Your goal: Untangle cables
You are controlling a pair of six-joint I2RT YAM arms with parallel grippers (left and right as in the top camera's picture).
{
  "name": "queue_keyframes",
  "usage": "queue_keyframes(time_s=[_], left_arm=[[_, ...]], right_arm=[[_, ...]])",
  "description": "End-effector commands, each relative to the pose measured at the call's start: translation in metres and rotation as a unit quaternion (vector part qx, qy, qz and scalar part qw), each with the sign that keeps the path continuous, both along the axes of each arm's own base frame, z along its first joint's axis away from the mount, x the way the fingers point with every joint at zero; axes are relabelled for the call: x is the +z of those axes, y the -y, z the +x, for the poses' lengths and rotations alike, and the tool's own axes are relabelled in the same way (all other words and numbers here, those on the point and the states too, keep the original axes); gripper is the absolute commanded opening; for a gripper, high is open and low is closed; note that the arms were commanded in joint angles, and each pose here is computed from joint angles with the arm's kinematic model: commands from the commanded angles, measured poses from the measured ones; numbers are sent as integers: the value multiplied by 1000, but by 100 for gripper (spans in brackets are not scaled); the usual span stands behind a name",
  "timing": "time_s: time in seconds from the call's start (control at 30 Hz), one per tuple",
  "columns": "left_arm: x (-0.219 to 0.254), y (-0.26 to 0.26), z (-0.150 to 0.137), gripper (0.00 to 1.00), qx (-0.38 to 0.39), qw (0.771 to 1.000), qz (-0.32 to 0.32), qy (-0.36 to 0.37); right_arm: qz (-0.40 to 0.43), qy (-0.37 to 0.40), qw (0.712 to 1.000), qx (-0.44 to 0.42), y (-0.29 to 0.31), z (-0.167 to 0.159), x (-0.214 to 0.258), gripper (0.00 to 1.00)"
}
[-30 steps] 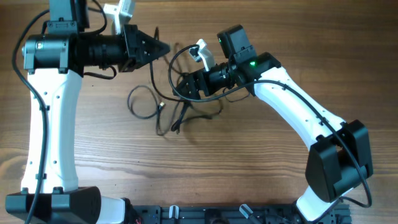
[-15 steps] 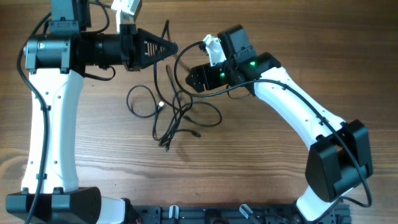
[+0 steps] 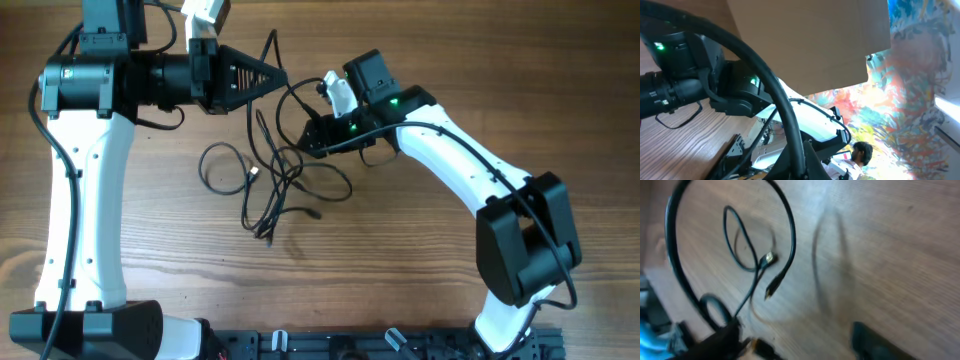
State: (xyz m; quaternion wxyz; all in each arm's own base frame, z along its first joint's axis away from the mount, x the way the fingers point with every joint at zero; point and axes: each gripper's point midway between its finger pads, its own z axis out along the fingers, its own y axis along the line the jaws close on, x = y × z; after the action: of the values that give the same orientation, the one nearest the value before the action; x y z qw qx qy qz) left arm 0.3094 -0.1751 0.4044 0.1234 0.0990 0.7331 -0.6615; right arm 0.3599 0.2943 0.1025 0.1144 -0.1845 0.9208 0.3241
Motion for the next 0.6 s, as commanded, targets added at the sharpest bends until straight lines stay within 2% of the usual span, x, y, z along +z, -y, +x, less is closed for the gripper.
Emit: queue_keyframes(time_s=[0.0,0.13,0.27,0.4,0.57], left_arm=[[4,-5,0,4,11,1000,8,19],[-11,-9,12,4,48,998,51,-8],[-13,-9,13,4,53,997,57,-8],[-13,-6,12,4,44,997,60,19],[-12,-3,9,4,35,997,57,26]], right_arm=[[49,-4,999,1,9,6,24,67],[135,-8,991,-13,27,10,78,67],[157,-26,986,-46,47,9,100,69],[149,-28,987,-46,48,8,96,72],[121,37,992,-7,49,17,85,75]])
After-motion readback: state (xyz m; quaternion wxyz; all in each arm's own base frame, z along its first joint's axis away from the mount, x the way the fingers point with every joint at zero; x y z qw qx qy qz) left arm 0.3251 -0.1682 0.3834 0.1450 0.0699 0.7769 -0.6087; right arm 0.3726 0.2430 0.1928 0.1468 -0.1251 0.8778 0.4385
